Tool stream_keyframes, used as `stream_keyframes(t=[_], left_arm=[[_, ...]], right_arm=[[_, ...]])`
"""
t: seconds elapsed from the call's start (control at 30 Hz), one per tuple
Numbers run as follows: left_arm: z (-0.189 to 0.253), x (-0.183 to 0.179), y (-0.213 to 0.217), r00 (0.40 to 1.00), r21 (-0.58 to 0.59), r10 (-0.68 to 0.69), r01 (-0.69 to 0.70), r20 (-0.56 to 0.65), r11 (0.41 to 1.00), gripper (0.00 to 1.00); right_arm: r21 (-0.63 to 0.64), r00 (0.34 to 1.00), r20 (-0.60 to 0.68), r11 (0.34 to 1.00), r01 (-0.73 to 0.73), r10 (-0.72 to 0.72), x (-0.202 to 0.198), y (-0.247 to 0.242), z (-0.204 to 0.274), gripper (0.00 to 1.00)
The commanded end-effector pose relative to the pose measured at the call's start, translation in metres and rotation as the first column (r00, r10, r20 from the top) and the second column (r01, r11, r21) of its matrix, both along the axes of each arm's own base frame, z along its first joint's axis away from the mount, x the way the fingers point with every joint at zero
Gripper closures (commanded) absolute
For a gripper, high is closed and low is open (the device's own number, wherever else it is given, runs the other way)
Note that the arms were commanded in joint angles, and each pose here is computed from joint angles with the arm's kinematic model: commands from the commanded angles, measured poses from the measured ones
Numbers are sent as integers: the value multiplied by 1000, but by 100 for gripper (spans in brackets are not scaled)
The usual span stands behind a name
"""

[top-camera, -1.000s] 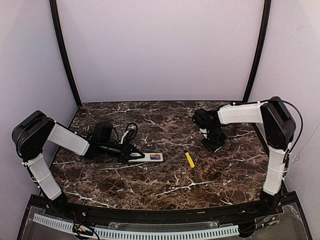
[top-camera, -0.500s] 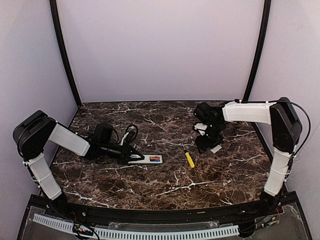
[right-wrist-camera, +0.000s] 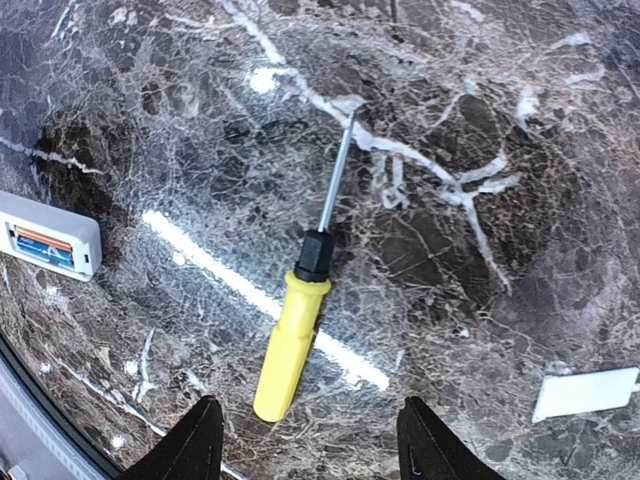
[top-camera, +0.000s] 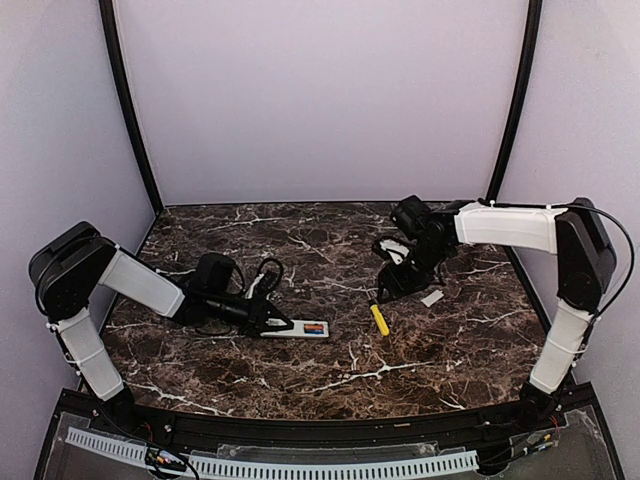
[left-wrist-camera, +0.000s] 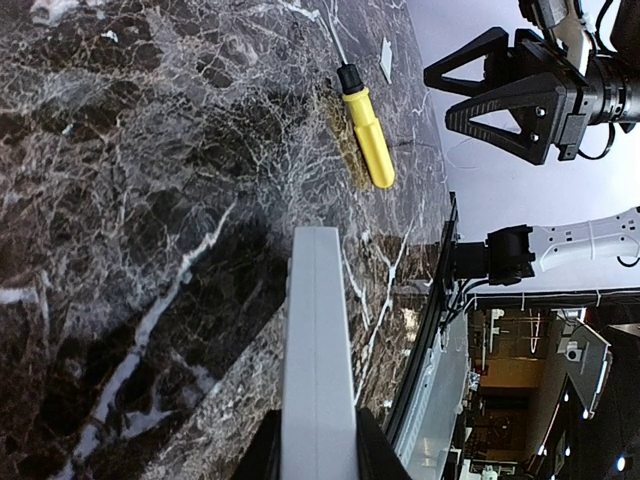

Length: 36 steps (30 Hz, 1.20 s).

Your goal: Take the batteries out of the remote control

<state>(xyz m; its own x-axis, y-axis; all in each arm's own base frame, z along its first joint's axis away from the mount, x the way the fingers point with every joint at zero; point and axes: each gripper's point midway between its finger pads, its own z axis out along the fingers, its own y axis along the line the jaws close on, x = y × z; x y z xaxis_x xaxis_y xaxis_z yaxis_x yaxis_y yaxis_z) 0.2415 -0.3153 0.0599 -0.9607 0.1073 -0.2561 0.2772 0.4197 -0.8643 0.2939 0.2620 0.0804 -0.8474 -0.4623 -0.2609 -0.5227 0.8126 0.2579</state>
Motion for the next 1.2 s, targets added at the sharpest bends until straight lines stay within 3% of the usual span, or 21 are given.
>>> stream_keyframes(t=[0.0,0.43,0.7,0.97,1.17], left_arm=[[-13,-3,7,999,68,28,-26,-27,997,97],[-30,-10,21,994,143,87,-77,-67,987,71],[-35,-13,27,993,183,99,-85,-66,979,42],[-33,-8,36,995,251,98,-92,-10,964,31],[-25,-2,47,993,327,97,-114,68,938,5]], right_arm=[[84,1000,-19,996,-14,16,-12,19,2,42],[-16,999,-33,999,-43,42,-23,24,-27,44],[-95,998,-36,994,-63,59,-30,23,-44,47],[-178,997,-31,981,-76,72,-33,13,-58,52],[-225,997,-20,971,-80,78,-34,8,-63,58]])
